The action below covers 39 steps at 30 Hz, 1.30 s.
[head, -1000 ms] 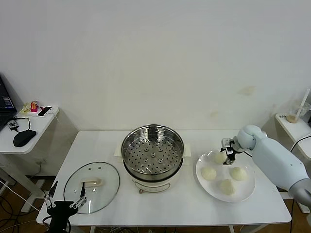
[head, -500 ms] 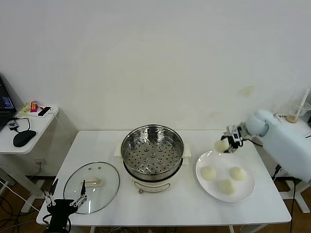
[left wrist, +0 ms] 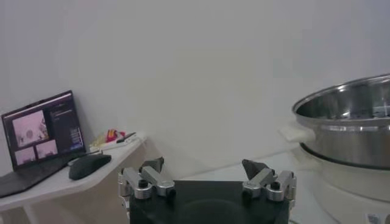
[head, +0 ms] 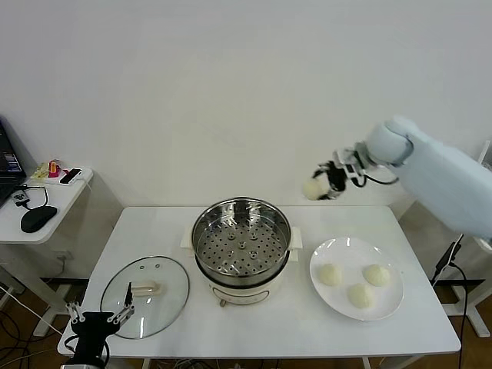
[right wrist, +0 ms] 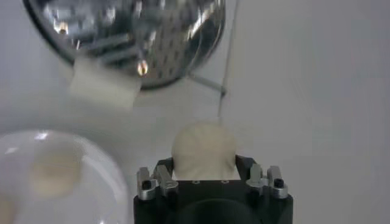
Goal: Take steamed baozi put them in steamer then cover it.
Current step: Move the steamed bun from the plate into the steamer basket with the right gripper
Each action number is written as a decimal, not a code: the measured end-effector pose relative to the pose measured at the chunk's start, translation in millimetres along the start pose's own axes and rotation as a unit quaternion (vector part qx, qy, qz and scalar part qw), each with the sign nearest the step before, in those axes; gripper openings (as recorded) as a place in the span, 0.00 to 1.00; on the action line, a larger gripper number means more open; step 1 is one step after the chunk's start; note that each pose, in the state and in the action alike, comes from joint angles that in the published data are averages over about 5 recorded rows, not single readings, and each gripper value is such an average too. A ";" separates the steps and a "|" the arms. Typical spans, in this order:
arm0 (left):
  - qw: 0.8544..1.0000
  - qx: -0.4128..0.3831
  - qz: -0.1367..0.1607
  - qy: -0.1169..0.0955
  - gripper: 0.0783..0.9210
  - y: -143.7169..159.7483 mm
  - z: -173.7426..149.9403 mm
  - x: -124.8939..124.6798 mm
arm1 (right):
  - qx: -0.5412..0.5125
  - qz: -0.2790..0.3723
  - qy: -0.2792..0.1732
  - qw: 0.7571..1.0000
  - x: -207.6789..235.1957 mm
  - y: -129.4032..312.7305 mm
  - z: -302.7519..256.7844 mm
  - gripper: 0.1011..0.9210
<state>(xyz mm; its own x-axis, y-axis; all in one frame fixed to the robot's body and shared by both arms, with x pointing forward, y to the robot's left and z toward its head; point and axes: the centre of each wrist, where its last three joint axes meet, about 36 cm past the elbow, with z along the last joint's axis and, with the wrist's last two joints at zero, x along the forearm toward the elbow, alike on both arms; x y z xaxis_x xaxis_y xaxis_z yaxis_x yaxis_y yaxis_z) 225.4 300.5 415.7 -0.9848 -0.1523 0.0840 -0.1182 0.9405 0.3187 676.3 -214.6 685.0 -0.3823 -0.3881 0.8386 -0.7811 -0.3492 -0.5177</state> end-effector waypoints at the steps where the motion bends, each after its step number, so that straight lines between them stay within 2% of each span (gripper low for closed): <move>1: 1.000 0.000 -0.001 0.001 0.88 0.4 0.2 0.2 | 0.011 -0.004 -0.004 1.000 -4.9 -2.8 -8.6 0.66; 8: 1.000 -0.002 -0.008 0.003 0.88 3.7 0.5 2.0 | 0.100 -0.034 -0.019 0.994 -45.1 -12.1 -59.6 0.66; 15: 1.000 -0.001 -0.018 0.004 0.88 6.4 0.0 4.4 | 0.187 -0.055 -0.019 0.981 -86.7 -13.3 -87.8 0.66; 24: 1.000 0.000 -0.026 0.005 0.88 7.8 1.2 4.1 | 0.272 -0.064 -0.019 0.960 -132.3 -13.5 -102.2 0.66; 34: 1.000 0.000 -0.027 0.004 0.88 8.3 3.4 0.5 | 0.316 -0.070 -0.019 0.946 -163.8 -15.3 -107.7 0.68; 39: 1.000 0.000 -0.028 0.002 0.88 7.9 1.4 1.0 | 0.325 -0.071 -0.018 0.943 -169.5 -17.0 -106.0 0.76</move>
<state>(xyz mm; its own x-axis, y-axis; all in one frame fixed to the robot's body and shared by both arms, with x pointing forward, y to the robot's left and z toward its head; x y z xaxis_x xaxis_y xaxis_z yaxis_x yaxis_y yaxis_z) 223.3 308.3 416.9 -0.9761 -0.2060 0.0697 -0.1733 0.9306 0.3225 702.0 -52.5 569.7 -0.2708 -0.3219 0.9072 -0.3520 -0.8441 -0.4045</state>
